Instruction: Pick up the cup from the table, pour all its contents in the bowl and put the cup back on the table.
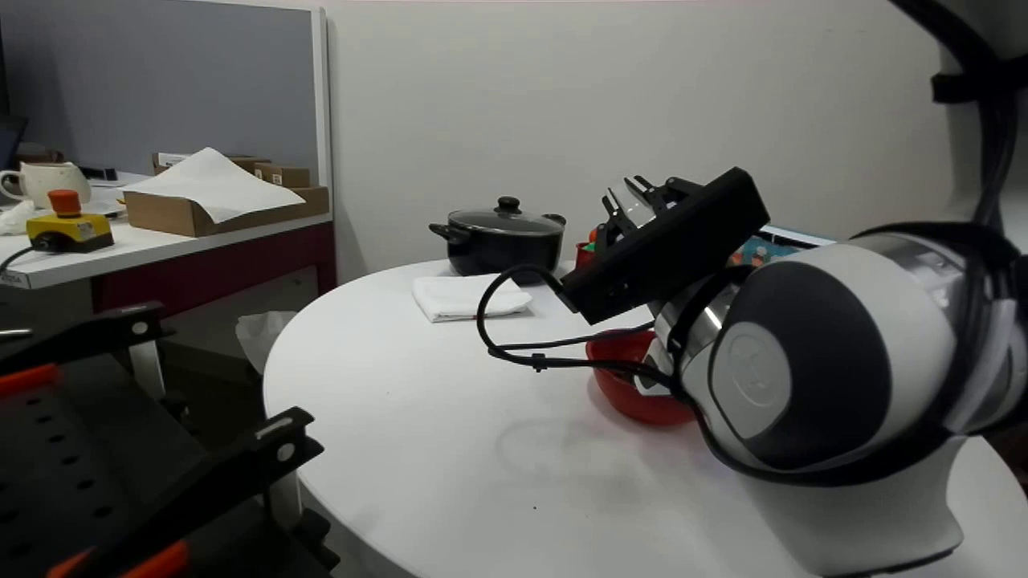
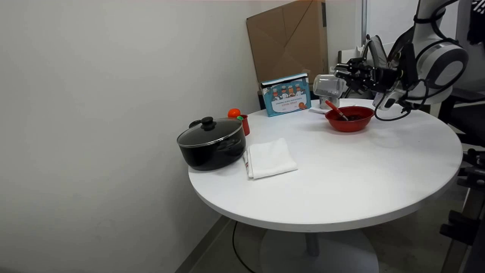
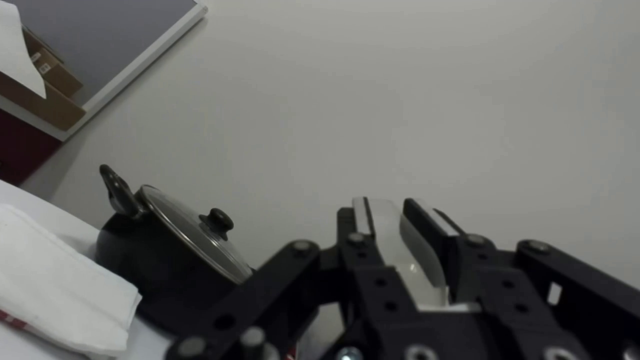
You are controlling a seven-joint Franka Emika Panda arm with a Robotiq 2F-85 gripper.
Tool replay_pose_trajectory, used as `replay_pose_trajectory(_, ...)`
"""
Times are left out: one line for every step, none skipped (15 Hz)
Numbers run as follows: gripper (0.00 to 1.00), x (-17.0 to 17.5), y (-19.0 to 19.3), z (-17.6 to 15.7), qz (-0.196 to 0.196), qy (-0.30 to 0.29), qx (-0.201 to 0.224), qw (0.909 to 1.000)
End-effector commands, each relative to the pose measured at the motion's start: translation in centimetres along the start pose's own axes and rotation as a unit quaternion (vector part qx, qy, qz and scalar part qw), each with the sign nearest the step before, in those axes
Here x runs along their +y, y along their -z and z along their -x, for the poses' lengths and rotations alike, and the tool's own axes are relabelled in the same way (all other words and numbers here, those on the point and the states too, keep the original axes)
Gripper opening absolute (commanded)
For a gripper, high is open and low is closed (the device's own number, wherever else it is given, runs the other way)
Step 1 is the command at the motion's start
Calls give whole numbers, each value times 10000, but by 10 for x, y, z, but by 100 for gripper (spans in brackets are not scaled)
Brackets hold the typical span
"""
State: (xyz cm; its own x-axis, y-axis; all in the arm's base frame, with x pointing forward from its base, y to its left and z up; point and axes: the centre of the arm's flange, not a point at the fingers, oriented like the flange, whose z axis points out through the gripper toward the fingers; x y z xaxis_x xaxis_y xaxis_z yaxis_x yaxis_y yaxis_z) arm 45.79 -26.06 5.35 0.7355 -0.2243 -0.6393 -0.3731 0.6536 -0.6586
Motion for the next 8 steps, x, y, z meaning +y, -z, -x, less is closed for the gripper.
replay_pose_trajectory(6, 3, 7, 3, -365, 135, -114, 9992)
replay_pose_trajectory(6, 2, 9, 3, -461, 167, -134, 9987)
replay_pose_trajectory(6, 2, 10, 3, -573, 205, -162, 9980)
replay_pose_trajectory(6, 1, 11, 2, -673, 240, -186, 9973)
replay_pose_trajectory(6, 1, 11, 2, -757, 264, -205, 9966)
replay_pose_trajectory(6, 1, 12, 2, -823, 285, -226, 9959)
replay_pose_trajectory(6, 1, 12, 2, -914, 308, -253, 9950)
replay_pose_trajectory(6, 2, 12, 2, -961, 321, -270, 9945)
